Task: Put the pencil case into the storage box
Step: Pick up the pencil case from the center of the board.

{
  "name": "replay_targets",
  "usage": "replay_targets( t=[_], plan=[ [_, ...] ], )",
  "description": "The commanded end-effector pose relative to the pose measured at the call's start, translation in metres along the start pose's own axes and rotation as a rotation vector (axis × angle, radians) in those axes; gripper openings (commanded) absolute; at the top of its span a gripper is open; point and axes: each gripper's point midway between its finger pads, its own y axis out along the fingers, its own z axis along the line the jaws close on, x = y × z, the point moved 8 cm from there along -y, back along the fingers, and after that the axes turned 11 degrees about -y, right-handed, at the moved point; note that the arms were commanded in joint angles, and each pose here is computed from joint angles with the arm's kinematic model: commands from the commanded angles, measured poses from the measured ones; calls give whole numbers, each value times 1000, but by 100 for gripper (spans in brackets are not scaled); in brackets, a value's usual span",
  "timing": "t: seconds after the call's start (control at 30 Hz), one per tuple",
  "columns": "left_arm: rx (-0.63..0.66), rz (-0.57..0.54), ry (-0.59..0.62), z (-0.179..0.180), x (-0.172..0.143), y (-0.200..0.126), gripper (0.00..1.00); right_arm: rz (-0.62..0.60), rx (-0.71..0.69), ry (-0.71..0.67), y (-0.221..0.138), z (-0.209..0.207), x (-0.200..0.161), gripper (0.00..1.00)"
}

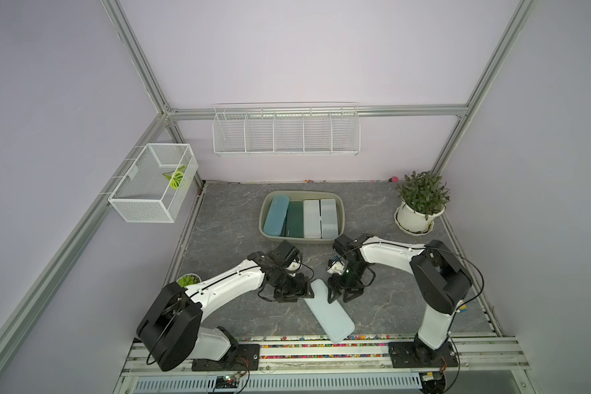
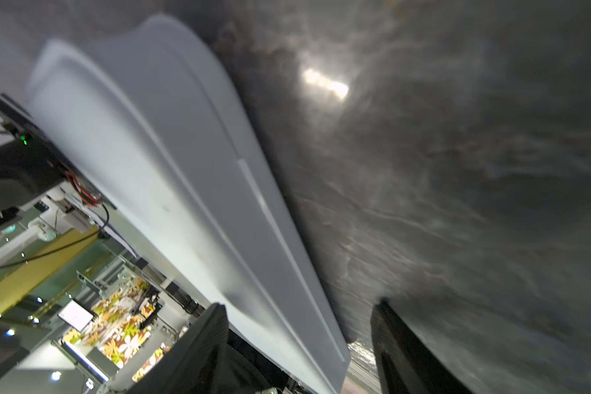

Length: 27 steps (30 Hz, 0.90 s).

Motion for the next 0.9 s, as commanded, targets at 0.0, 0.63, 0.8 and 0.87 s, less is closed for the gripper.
replay_targets(
  t=[0.0,0.63,0.8,0.87],
  plan=[
    [16,51,-15,5,4,21,63,23,25,-8,14,-2,1,63],
    [56,-73,-31,-2,82,37,29,-95,20,7,19,6,58,35],
    [57,-115,-5,-2,87,9,34,-152,-19,11,5,12,70,38],
    [41,-115,5,-2,76,0,45,-164,-29,16,0,15,67,45]
  ],
)
